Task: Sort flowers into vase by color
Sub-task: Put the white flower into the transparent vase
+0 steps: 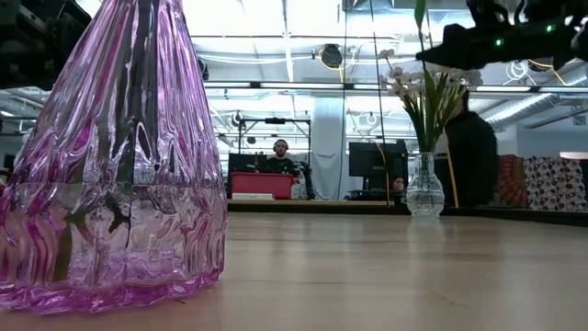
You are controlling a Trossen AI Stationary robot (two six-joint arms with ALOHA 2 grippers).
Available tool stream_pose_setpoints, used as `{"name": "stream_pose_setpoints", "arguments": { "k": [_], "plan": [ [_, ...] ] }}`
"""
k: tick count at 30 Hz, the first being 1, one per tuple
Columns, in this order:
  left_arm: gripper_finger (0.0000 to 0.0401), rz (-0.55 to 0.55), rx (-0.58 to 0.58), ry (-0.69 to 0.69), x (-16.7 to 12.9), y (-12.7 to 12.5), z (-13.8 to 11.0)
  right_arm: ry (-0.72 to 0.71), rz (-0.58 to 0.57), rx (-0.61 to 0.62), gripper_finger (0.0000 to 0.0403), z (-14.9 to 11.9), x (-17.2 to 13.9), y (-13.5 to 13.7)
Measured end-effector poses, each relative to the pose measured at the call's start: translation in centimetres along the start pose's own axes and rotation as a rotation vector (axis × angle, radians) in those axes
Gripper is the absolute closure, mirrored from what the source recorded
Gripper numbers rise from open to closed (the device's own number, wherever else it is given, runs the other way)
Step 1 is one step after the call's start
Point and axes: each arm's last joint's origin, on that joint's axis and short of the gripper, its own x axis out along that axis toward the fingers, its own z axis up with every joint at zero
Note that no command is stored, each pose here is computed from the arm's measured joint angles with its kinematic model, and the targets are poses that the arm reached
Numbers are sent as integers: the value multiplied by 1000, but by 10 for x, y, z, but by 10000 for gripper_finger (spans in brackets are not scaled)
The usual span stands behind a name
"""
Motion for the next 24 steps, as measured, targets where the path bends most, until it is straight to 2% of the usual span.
{"name": "stream_pose_setpoints", "arguments": {
  "k": [7,13,24],
  "plan": [
    [299,0,0,0,0,0,0,22,-59,37,403,-25,-4,-3],
    [299,0,0,0,0,0,0,-42,-99,40,403,-23,-5,-7],
    [299,0,0,1,0,0,0,113,-56,54,403,-49,2,-1]
  ]
}}
